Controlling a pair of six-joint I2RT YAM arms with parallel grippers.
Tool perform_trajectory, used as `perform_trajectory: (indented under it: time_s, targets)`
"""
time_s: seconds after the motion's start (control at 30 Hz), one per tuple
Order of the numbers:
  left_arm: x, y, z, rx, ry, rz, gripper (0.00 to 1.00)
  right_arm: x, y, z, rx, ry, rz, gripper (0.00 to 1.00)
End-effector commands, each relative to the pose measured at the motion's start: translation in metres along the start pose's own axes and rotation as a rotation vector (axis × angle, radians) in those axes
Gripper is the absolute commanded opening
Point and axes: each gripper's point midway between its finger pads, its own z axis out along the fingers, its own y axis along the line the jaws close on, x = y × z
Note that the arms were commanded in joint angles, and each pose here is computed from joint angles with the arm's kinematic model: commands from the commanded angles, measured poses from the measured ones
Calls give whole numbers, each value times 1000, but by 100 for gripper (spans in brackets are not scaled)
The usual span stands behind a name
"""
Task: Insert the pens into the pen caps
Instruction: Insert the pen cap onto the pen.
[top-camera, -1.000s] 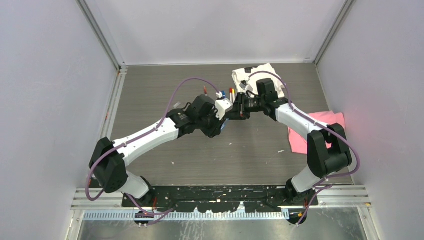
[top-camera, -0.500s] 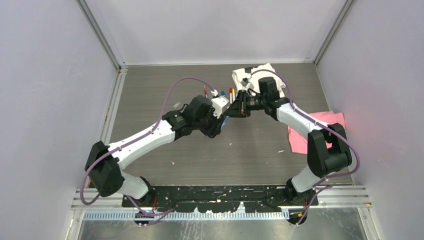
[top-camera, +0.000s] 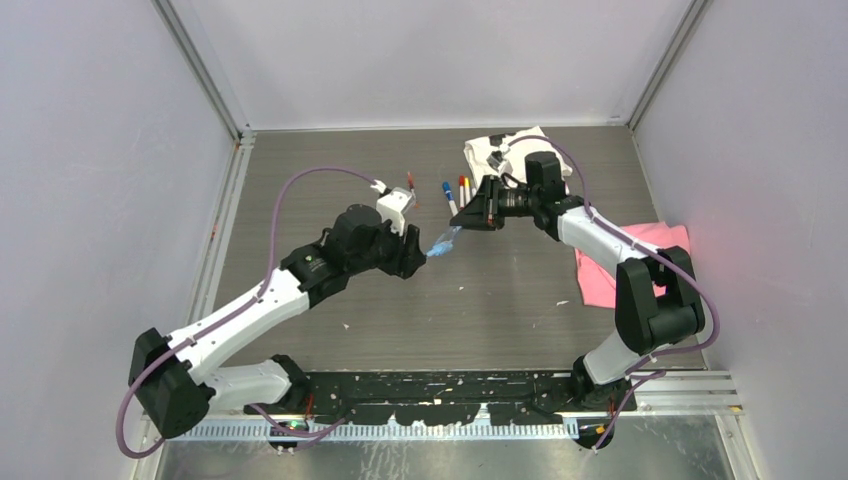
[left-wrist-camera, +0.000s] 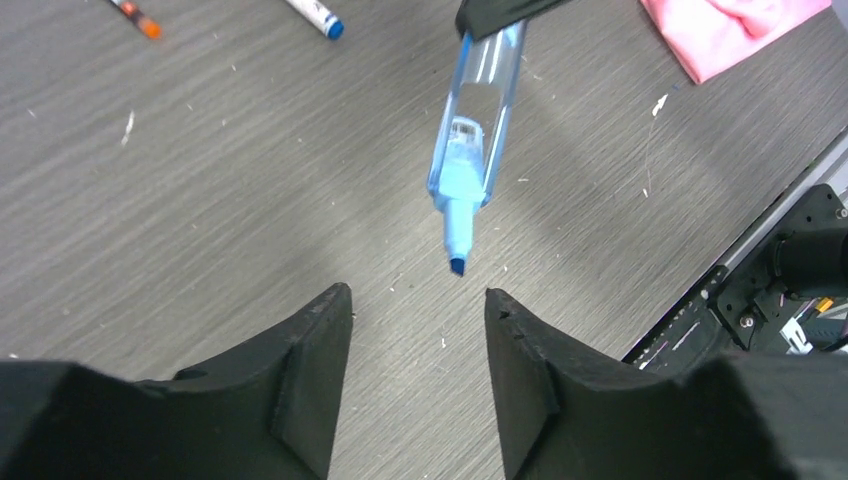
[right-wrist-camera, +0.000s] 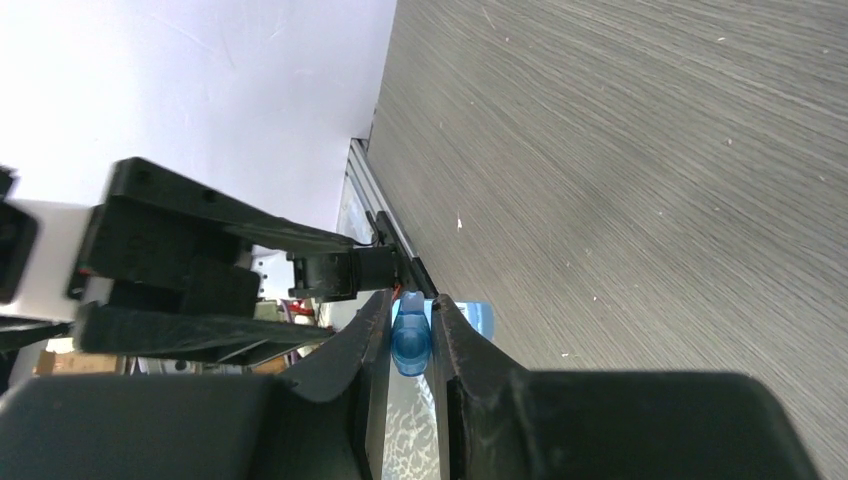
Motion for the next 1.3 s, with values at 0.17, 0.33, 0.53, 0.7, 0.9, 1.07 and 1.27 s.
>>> perform_trajectory:
  time_s: [0.17,0.33,0.53,0.7,0.9,1.07,1.27]
  targets:
    - [-1,-29,-7,268,-266,49,51,4,45,-20,-162,42,-213,1]
    - [1,-25,-25,288,-483,179,65,13,59,-30,-180,107,-301,1]
    - [-3,-43,-31,388,-502,246,70,20,79,-46,-183,170,-427,1]
    - [-13,-62,-27,495,-515,256,70,23,106,-60,-214,192,-519,1]
    - [-31,-84,-27,613,-549,264,67,29,129,-70,-249,198,-583,1]
    - [-42,-97,-24,692,-563,246,64,32,144,-76,-276,201,-616,1]
    - [-50,-108,-21,756,-567,238,60,33,152,-79,-296,205,-628,1]
